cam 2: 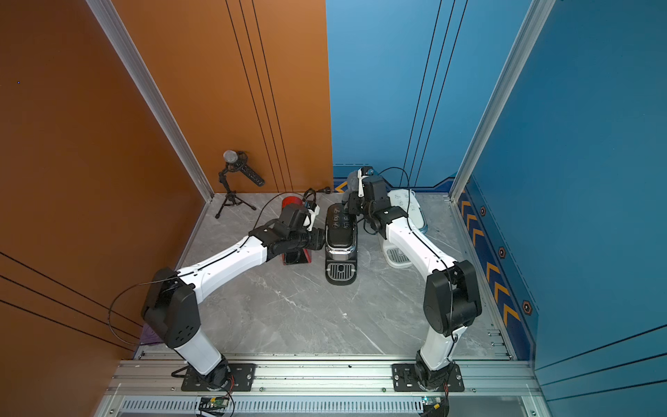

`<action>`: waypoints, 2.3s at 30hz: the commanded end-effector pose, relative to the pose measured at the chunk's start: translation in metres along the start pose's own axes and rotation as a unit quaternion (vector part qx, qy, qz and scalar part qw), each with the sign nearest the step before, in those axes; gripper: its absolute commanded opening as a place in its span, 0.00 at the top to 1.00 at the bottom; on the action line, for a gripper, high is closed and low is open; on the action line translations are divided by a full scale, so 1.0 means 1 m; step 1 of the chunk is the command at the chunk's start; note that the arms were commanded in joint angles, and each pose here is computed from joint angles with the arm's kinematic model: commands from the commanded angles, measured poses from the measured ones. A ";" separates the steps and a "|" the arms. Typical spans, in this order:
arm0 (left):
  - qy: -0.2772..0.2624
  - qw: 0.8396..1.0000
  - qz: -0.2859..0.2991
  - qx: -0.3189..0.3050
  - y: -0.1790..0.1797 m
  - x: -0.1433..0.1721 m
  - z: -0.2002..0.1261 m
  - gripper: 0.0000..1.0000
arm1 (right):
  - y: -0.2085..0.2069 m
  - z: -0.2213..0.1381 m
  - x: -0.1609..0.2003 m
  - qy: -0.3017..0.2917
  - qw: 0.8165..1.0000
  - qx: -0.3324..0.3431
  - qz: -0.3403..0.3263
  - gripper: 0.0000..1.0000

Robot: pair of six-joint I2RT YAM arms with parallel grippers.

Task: Wipe the surface of a coffee machine
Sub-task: Wipe the dirt from the surface of the coffee machine.

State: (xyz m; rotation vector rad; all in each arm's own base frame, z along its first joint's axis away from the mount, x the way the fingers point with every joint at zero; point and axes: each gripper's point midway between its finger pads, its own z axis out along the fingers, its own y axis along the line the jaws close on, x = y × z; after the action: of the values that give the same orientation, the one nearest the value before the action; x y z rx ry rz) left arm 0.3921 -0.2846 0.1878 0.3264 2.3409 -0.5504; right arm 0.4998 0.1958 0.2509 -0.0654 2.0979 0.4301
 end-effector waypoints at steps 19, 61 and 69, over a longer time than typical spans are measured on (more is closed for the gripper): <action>-0.037 0.999 -0.001 0.016 -0.004 -0.025 -0.005 0.45 | 0.003 -0.038 0.073 0.100 0.992 -0.070 0.007 0.77; -0.041 0.999 -0.001 0.010 -0.006 -0.021 -0.011 0.45 | -0.003 -0.070 0.070 -0.004 0.977 -0.185 0.110 0.76; -0.041 0.999 -0.004 0.011 -0.008 -0.021 -0.011 0.45 | -0.038 -0.027 0.086 -0.006 0.968 -0.125 0.219 0.77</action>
State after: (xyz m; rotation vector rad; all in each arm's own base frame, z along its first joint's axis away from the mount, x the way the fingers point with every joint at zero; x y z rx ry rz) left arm 0.3930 -0.2833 0.1880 0.3185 2.3423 -0.5540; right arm 0.4265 0.1686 0.2013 0.1128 2.0302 0.9453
